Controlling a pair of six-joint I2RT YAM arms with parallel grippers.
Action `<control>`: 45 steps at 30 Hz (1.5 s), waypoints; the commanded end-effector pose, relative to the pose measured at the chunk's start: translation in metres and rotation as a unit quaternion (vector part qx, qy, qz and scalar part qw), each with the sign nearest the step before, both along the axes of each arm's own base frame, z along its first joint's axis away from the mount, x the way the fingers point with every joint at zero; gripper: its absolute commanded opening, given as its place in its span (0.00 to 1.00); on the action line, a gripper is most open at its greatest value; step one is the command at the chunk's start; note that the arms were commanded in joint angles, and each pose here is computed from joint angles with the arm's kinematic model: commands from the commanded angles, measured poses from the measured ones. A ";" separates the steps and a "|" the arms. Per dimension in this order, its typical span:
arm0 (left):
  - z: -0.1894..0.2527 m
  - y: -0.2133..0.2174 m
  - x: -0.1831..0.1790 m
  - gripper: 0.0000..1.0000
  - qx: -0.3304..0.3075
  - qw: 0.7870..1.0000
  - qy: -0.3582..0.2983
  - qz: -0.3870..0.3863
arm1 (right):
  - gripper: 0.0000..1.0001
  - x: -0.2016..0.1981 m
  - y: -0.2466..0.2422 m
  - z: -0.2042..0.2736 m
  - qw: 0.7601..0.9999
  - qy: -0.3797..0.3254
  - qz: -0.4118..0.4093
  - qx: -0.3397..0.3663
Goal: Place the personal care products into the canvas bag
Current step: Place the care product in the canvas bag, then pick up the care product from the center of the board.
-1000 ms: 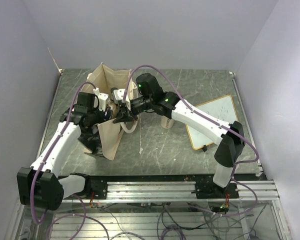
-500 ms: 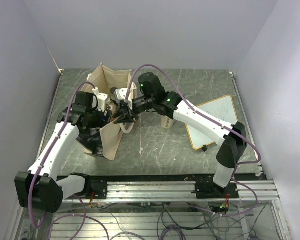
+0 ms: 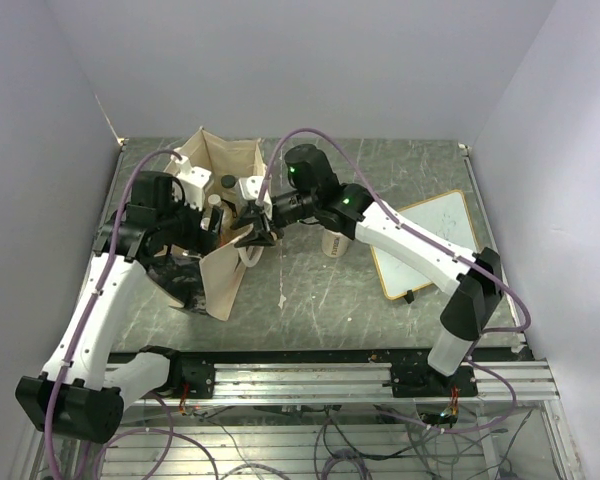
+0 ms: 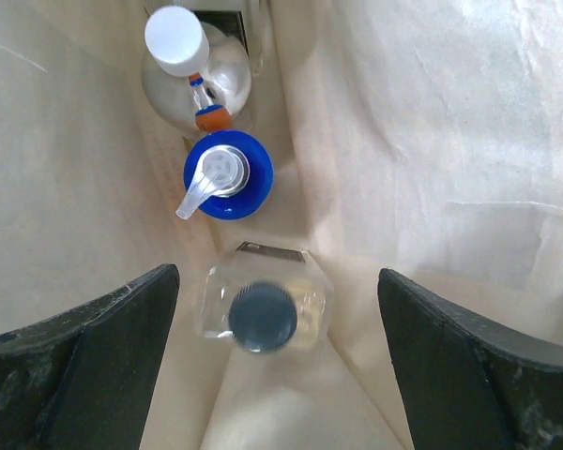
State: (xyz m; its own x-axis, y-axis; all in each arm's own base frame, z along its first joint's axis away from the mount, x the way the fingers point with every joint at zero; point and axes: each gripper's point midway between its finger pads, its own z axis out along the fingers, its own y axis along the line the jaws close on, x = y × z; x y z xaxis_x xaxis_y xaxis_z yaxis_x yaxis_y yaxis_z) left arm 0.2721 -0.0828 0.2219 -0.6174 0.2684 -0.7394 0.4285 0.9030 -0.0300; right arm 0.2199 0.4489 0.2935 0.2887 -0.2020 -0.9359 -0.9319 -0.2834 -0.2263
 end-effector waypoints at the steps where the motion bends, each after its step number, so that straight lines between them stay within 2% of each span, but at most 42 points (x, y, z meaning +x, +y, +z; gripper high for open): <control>1: 0.033 -0.002 0.000 0.97 -0.005 0.999 -0.045 -0.021 | 0.41 -0.002 -0.011 0.028 0.999 -0.032 -0.011 0.024; 6: 0.057 -0.003 -0.002 0.97 -0.009 0.997 -0.075 -0.027 | 0.49 0.002 -0.022 0.046 0.997 -0.043 -0.043 0.041; 10: 0.075 -0.002 0.005 0.97 -0.009 0.995 -0.100 -0.023 | 0.51 0.015 -0.040 0.060 0.992 -0.047 -0.102 0.063; 14: 0.099 -0.003 0.019 0.96 -0.011 0.991 -0.131 -0.018 | 0.55 0.045 -0.070 0.073 0.976 -0.031 -0.195 0.090; 19: 0.114 -0.011 0.029 0.95 -0.027 0.989 -0.142 -0.027 | 0.60 0.085 -0.114 0.060 0.945 -0.023 -0.314 0.086; 23: 0.114 -0.014 0.027 0.93 -0.024 0.989 -0.136 -0.046 | 0.60 0.105 -0.137 0.048 0.928 -0.008 -0.365 0.078; 26: 0.112 -0.018 0.013 0.91 -0.017 0.988 -0.130 -0.082 | 0.60 0.113 -0.143 0.044 0.921 -0.012 -0.381 0.073; 31: 0.122 -0.011 -0.016 0.89 0.011 0.984 -0.143 -0.110 | 0.60 0.124 -0.152 0.025 0.912 -0.005 -0.408 0.051; 37: 0.133 -0.007 -0.027 0.85 0.010 0.983 -0.153 -0.103 | 0.60 0.151 -0.183 -0.021 0.883 0.064 -0.464 -0.001; 42: 0.133 -0.006 -0.030 0.83 0.029 0.980 -0.153 -0.122 | 0.70 0.157 -0.206 -0.060 0.873 0.081 -0.475 -0.070; 45: 0.134 -0.003 -0.041 0.82 0.052 0.978 -0.138 -0.148 | 0.72 0.153 -0.211 -0.070 0.875 0.076 -0.470 -0.085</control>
State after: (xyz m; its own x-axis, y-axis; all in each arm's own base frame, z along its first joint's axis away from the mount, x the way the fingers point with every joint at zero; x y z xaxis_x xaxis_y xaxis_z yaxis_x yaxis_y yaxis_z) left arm 0.2442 -0.0873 0.3532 -0.2923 0.4151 -0.8616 0.5926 0.7857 0.1774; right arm 0.3811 0.2486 0.2386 -0.1832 -0.3705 -0.9106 -0.7765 0.6226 -0.0971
